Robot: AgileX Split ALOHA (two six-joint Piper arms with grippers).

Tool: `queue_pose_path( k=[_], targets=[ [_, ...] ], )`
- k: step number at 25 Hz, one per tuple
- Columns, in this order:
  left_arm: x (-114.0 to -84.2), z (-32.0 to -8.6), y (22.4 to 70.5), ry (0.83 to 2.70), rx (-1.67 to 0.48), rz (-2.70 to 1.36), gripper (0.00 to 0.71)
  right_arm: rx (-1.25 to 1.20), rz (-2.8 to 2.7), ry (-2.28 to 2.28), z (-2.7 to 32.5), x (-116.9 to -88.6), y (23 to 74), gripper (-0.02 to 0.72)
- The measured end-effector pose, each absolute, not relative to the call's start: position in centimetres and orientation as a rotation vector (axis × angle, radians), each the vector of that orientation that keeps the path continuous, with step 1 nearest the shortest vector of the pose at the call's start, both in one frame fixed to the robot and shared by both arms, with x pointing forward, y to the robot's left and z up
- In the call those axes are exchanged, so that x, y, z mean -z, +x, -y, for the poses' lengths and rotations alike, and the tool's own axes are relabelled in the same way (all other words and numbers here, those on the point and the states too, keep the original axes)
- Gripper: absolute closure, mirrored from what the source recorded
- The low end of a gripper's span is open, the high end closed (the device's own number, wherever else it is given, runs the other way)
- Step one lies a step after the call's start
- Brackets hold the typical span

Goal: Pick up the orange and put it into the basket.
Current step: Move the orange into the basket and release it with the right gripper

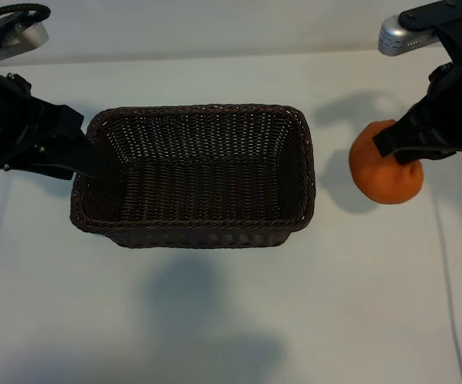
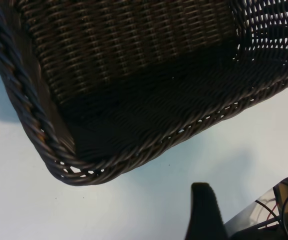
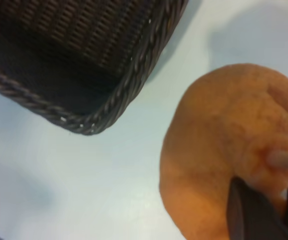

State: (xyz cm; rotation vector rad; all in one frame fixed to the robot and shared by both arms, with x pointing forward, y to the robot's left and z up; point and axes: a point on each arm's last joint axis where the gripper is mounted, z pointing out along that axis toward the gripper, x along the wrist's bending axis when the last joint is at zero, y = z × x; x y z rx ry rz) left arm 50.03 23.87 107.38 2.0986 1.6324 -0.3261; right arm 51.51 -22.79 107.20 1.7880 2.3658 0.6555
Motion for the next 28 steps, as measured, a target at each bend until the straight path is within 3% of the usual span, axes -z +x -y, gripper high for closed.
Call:
queue_pose_path(
  k=[22, 28],
  targets=[
    [-107.4, -23.9, 50.0, 2.105, 0.327, -1.625, 0.217, -0.809, -2.342, 1.846, 21.9, -108.2, 51.8, 0.639],
    [-107.4, -23.9, 50.0, 2.105, 0.328, -1.625, 0.217, -0.869, -2.426, 1.721, 18.3, -109.1, 53.4, 0.639]
  ],
)
